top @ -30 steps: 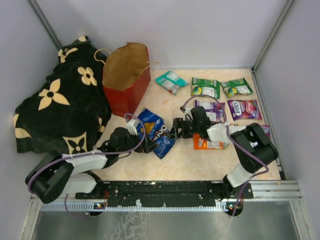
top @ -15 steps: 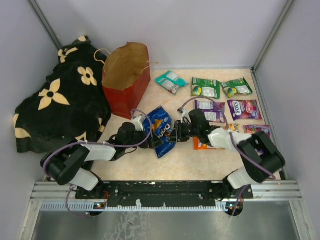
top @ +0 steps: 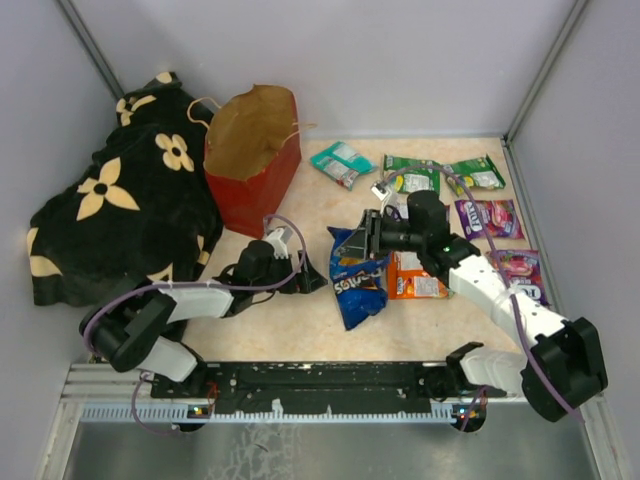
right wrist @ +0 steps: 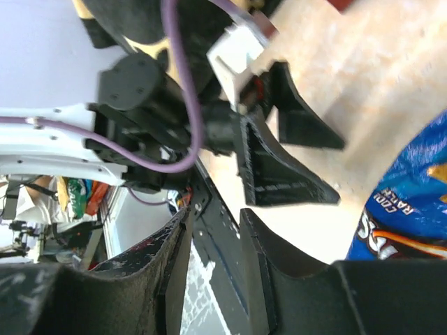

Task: Take the snacks out of the paper bag

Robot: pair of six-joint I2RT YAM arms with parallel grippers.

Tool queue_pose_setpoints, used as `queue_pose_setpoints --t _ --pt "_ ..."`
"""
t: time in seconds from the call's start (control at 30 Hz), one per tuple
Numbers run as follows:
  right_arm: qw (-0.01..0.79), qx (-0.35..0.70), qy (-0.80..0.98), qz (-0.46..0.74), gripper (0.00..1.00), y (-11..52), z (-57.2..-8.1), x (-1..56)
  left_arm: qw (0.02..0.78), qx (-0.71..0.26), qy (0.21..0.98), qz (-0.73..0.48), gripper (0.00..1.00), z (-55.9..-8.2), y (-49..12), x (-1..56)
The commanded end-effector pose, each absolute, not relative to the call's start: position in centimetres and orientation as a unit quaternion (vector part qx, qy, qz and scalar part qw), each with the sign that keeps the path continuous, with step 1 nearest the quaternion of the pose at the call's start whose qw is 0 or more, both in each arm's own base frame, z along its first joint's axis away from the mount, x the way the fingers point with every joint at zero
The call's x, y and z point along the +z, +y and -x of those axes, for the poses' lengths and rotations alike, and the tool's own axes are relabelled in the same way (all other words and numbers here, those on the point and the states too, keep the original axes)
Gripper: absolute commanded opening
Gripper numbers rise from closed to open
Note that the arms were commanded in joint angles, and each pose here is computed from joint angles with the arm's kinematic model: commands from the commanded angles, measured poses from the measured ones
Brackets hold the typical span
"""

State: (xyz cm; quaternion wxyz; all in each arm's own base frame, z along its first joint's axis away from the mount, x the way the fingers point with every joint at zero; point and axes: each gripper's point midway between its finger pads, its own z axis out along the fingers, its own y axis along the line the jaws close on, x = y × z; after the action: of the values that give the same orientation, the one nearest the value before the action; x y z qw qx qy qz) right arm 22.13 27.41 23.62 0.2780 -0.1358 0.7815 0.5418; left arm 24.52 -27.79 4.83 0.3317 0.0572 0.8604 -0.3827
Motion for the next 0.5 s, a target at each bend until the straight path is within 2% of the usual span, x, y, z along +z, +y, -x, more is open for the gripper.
queue_pose_setpoints --t 0.0,0.2,0.3,0.47 --pt "0.25 0.493 0.826 0.111 0.38 26.2 -21.9 20.1 0.321 -0.318 0.89 -0.054 1.0 -24.4 -25.4 3.2" --pt "0.303 0.295 0.904 0.065 0.57 20.1 -24.7 15.3 0.353 -0.316 0.877 -0.082 0.98 -25.3 -25.6 6.8" --pt "0.304 0.265 0.914 0.034 0.59 17.9 -26.2 13.4 0.367 -0.34 0.86 -0.098 0.93 -25.9 -26.8 8.9" --pt "0.334 0.244 0.91 -0.036 0.6 14.1 -31.1 12.1 0.364 -0.37 0.849 -0.098 0.92 -27.3 -29.1 9.3"
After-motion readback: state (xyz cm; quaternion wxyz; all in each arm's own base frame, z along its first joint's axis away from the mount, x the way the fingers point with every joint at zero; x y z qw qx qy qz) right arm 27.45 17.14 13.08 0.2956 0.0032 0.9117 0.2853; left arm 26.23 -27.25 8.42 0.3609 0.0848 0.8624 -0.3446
